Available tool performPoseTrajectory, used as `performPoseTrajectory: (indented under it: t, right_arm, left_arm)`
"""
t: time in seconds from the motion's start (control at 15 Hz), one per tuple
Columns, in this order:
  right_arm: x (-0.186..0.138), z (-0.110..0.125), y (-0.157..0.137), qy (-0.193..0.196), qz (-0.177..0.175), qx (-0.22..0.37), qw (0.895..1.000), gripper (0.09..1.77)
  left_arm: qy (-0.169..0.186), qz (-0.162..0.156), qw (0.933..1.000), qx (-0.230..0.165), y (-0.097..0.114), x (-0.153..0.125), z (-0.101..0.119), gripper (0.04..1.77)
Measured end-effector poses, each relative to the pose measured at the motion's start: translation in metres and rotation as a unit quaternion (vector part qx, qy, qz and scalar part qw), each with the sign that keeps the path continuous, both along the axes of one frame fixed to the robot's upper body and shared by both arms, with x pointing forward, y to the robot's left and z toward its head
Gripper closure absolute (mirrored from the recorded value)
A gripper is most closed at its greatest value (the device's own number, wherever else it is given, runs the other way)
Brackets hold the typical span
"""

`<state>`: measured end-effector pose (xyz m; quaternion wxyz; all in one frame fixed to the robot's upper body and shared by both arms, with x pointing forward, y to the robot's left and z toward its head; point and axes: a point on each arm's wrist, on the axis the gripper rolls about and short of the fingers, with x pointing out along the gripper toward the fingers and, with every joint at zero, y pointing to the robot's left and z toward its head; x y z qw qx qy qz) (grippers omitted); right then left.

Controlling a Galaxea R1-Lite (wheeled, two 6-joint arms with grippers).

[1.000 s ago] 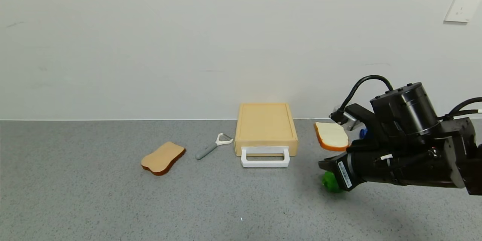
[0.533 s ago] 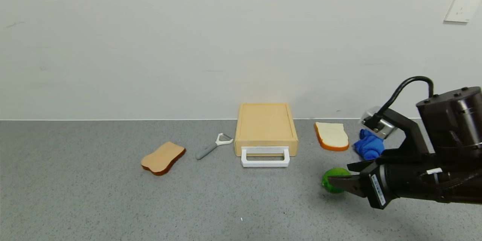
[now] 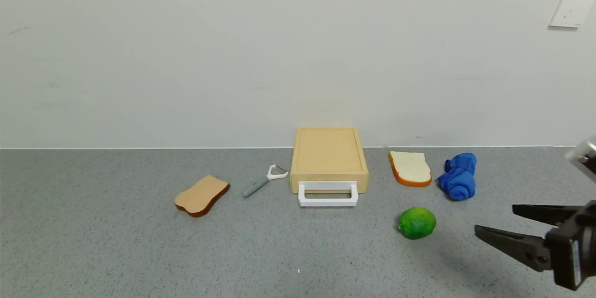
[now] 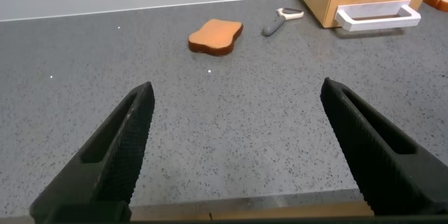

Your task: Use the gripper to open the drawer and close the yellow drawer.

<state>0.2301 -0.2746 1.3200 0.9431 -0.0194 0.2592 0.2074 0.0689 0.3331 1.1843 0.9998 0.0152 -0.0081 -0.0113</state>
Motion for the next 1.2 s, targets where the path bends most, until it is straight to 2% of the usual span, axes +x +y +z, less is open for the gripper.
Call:
performPoseTrajectory:
  t: [0.2,0.4,0.67,1.0,1.07,1.2]
  right_arm:
    - [-0.036,0.002,-0.026,-0.039,-0.049,0.013,0.998,0.28]
    - [-0.078,0.001,-0.049,-0.063,-0.116,0.017,0.991,0.24]
    - [-0.134,-0.008,-0.062,-0.086,-0.204,0.014,0.975,0.2]
    - [-0.191,-0.015,-0.06,-0.111,-0.277,0.001,0.954,0.18]
    - [-0.196,-0.012,-0.059,-0.127,-0.281,0.001,0.951,0.17]
    - [-0.202,-0.008,-0.062,-0.148,-0.254,0.004,0.956,0.17]
  left_arm:
    - [0.0,0.0,1.0,0.0,0.0,0.0,0.0,0.09]
    - [0.0,0.0,1.0,0.0,0.0,0.0,0.0,0.09]
    - [0.0,0.0,1.0,0.0,0.0,0.0,0.0,0.09]
    - [0.0,0.0,1.0,0.0,0.0,0.0,0.0,0.09]
    - [0.0,0.0,1.0,0.0,0.0,0.0,0.0,0.09]
    - [0.0,0.0,1.0,0.0,0.0,0.0,0.0,0.09]
